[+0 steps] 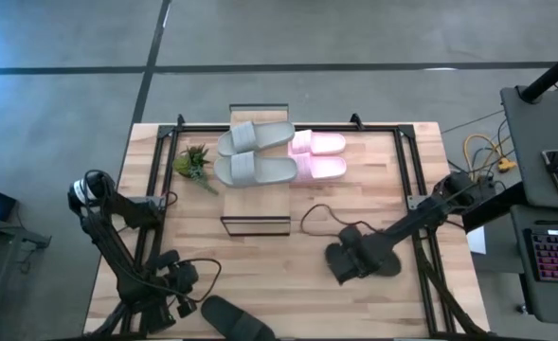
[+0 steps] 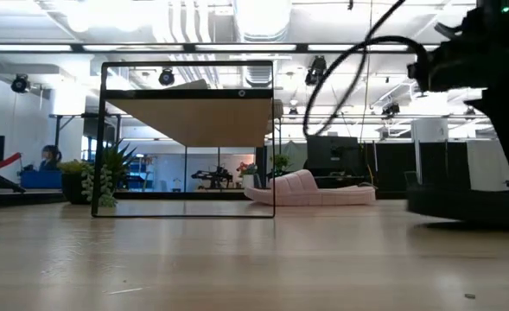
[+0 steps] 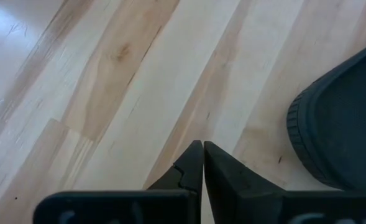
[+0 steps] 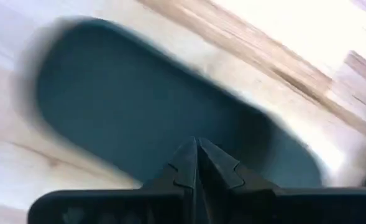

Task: Pick and place slides into the shelf
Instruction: Move the top black slide to the middle right of the table

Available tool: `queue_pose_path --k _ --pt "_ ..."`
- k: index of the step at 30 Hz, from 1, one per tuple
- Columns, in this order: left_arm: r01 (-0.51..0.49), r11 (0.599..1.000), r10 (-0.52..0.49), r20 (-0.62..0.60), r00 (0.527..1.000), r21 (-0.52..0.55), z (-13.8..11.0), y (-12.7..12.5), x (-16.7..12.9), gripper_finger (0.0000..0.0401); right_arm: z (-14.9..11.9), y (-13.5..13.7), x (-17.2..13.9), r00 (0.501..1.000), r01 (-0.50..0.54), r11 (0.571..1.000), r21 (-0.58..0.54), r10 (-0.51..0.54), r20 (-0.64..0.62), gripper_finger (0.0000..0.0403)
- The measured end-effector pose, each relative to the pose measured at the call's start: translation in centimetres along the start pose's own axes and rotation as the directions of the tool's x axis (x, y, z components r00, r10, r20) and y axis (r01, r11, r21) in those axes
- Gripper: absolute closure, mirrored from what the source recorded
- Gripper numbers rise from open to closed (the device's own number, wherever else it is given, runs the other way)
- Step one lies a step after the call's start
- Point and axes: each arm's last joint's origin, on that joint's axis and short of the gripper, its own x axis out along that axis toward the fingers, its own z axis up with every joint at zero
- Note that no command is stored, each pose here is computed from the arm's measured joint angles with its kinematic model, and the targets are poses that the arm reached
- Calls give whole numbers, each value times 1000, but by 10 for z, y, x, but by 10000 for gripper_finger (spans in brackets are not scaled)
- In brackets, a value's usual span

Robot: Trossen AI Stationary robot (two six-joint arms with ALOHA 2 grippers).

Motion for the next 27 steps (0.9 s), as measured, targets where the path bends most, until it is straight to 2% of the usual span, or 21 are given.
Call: queue_pose_path --k 3,6,9,13,16,19,22,27 --pt "2 1000 -2 1 1000 0 1 1 -1 401 1 -3 -12 990 -138 990 -8 138 11 394" --pt "2 1000 -2 2 1000 0 1 1 -2 401 0 -6 -30 957 -285 958 -18 285 52 394" --pt "-5 1000 5 6 1000 4 1 2 -1 401 1 -16 -40 935 -350 937 -12 351 45 394" --pt "-6 1000 6 25 1000 4 1 2 -1 401 -2 -22 -30 927 -373 927 -42 371 -54 394" --pt "-5 1000 5 34 999 3 2 2 -1 401 -7 -16 -16 887 -451 889 -81 437 -149 394" --pt "-4 1000 4 34 999 3 2 2 -1 401 -10 -3 -3 833 -546 833 -88 528 -168 394" --pt "-1 1000 1 33 999 -5 2 1 -1 401 -10 5 4 822 -567 819 -84 555 -129 394" --pt "2 1000 -1 32 999 -26 2 1 -1 401 -6 12 19 857 -515 851 -106 507 -96 394"
